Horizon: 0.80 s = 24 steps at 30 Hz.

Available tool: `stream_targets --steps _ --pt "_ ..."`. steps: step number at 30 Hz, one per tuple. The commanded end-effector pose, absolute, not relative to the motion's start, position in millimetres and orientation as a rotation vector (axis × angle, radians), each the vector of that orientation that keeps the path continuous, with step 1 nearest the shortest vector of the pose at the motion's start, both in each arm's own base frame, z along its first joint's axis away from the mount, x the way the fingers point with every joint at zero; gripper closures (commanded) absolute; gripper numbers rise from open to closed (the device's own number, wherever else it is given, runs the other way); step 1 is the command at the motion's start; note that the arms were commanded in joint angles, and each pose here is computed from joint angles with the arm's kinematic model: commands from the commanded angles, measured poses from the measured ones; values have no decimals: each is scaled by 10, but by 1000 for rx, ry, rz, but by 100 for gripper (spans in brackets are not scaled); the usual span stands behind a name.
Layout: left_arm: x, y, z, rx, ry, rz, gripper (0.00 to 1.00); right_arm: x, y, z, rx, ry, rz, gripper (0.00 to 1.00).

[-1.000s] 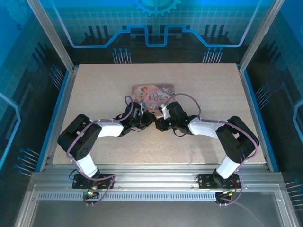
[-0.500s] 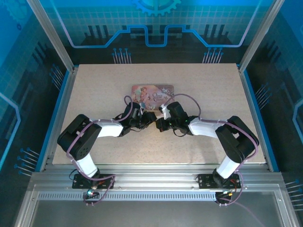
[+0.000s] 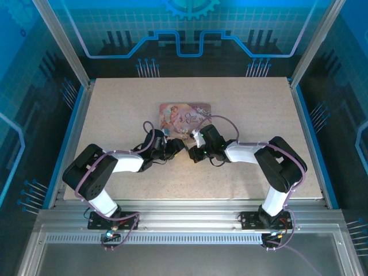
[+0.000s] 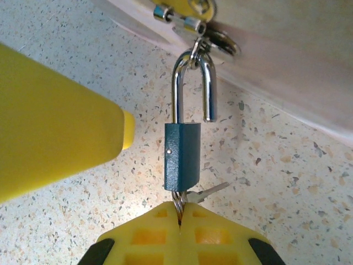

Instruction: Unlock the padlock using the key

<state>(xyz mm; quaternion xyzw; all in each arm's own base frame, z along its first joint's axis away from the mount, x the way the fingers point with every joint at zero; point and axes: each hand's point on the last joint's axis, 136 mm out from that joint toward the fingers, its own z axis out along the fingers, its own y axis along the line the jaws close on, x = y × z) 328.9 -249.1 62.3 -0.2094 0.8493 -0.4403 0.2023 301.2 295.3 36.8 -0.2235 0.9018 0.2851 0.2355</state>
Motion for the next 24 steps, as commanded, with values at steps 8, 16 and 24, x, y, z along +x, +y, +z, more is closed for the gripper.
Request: stream_targets --steps 8,16,24 --pt "3236 -2287 596 -632 2389 -1153 58 3038 2935 523 -729 2459 699 99" --pt "3136 -2167 618 -585 2403 -1094 51 3013 2900 558 -845 2460 640 99" --pt "2930 -2134 670 -506 2456 -1092 1 3023 2842 603 -955 2435 554 100"
